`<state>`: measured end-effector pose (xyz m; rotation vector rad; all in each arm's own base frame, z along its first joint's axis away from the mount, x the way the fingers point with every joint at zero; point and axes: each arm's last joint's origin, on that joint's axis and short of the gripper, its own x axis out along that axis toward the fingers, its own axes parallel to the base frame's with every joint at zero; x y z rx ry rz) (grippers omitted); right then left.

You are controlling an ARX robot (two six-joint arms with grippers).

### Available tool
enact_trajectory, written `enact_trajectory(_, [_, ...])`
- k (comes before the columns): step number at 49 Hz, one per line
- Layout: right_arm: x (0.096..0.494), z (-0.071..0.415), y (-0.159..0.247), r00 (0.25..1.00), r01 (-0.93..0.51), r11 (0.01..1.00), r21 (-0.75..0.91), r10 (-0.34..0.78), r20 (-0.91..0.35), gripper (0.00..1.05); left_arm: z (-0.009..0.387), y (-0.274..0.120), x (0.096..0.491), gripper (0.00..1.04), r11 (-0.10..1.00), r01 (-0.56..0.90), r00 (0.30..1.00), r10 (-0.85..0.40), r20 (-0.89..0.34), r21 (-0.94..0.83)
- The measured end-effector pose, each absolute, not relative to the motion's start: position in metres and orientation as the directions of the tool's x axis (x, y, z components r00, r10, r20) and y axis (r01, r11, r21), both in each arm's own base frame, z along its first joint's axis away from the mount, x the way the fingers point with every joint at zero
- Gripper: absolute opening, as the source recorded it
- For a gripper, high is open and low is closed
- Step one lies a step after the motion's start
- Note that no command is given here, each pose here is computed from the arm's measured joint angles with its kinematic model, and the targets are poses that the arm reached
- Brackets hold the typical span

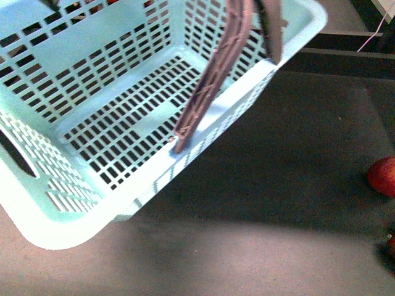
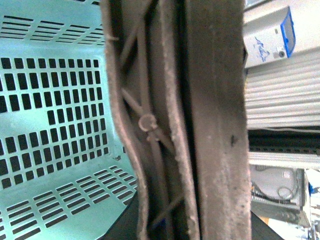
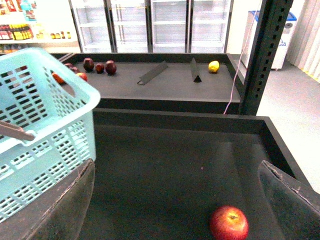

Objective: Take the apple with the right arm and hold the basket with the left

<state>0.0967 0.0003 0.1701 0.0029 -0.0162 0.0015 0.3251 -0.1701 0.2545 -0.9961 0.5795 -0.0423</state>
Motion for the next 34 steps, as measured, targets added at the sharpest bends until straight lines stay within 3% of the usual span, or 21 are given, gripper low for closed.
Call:
enact_trajectory(13, [0.097,0.170,0.000,1.000,-0.002,1.000,0.003,0.002,0.016,0.96,0.269,-0.222,0.305,0.16,0.579,-0.112,0.809,-0.418,-0.412,-0.808])
enact_trajectory(34, [0.097,0.170,0.000,1.000,-0.001,1.000,0.003,0.001,0.016,0.96,0.256,-0.243,0.299,0.16,0.626,-0.070,0.749,-0.482,-0.456,-0.777])
